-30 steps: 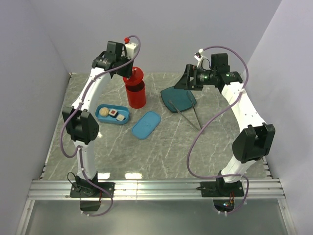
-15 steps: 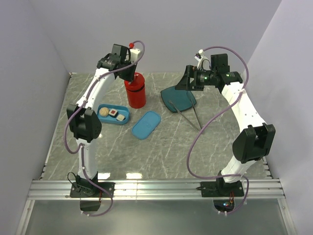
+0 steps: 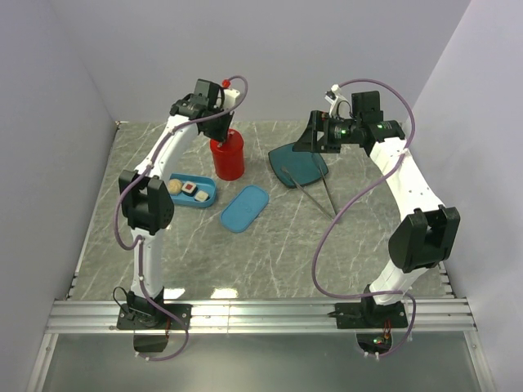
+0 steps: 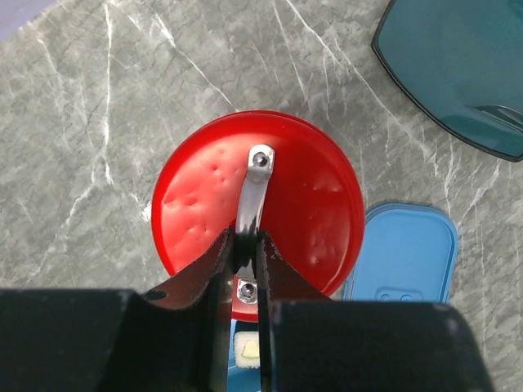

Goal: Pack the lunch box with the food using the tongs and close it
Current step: Put the lid back on the lunch box

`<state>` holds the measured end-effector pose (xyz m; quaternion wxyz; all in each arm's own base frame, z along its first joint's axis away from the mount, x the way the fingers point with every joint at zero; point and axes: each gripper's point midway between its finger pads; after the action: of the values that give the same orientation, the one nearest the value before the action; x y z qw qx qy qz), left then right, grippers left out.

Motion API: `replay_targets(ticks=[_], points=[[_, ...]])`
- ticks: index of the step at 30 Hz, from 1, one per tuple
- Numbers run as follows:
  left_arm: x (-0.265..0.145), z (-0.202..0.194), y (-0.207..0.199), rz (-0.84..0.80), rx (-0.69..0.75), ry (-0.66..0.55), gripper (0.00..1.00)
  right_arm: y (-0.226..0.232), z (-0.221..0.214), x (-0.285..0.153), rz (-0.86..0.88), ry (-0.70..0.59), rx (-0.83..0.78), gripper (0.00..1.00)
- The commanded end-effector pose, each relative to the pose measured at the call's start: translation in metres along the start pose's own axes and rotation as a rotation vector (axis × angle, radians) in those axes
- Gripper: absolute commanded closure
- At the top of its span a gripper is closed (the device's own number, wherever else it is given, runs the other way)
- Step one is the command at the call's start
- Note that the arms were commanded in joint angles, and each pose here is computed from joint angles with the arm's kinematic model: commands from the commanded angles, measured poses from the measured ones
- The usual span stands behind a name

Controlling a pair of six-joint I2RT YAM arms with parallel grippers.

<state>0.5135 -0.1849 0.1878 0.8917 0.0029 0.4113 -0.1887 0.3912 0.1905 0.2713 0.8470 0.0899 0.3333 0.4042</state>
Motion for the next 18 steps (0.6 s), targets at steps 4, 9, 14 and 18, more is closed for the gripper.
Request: replay_targets(ticks=[4,9,14,18], points=[[0.006,-0.006,-0.008,-0.009,0.03,0.015,0.83,0.015,0.007,-0.013,0.014,-0.032,-0.044,0.07],[0.004,-0.009,-0.012,-0.016,0.047,0.023,0.67,0.016,0.005,-0.011,0.035,-0.023,-0.053,0.07],[-0.024,0.015,-0.016,-0.016,0.079,-0.044,0.48,0.012,0.0,-0.01,0.033,0.002,-0.101,0.07],[-0.065,0.044,-0.024,-0.04,0.112,-0.146,0.45,0.01,-0.01,-0.006,0.035,0.038,-0.136,0.08]])
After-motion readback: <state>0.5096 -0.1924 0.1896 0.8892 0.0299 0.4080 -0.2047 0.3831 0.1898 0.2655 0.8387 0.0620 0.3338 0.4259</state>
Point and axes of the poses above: each gripper's point midway between its finger pads, its own x axis out along the fingers, its own y axis along the line the jaws close on, z = x × y, and after that the axes turned 14 degrees about -x, right-handed
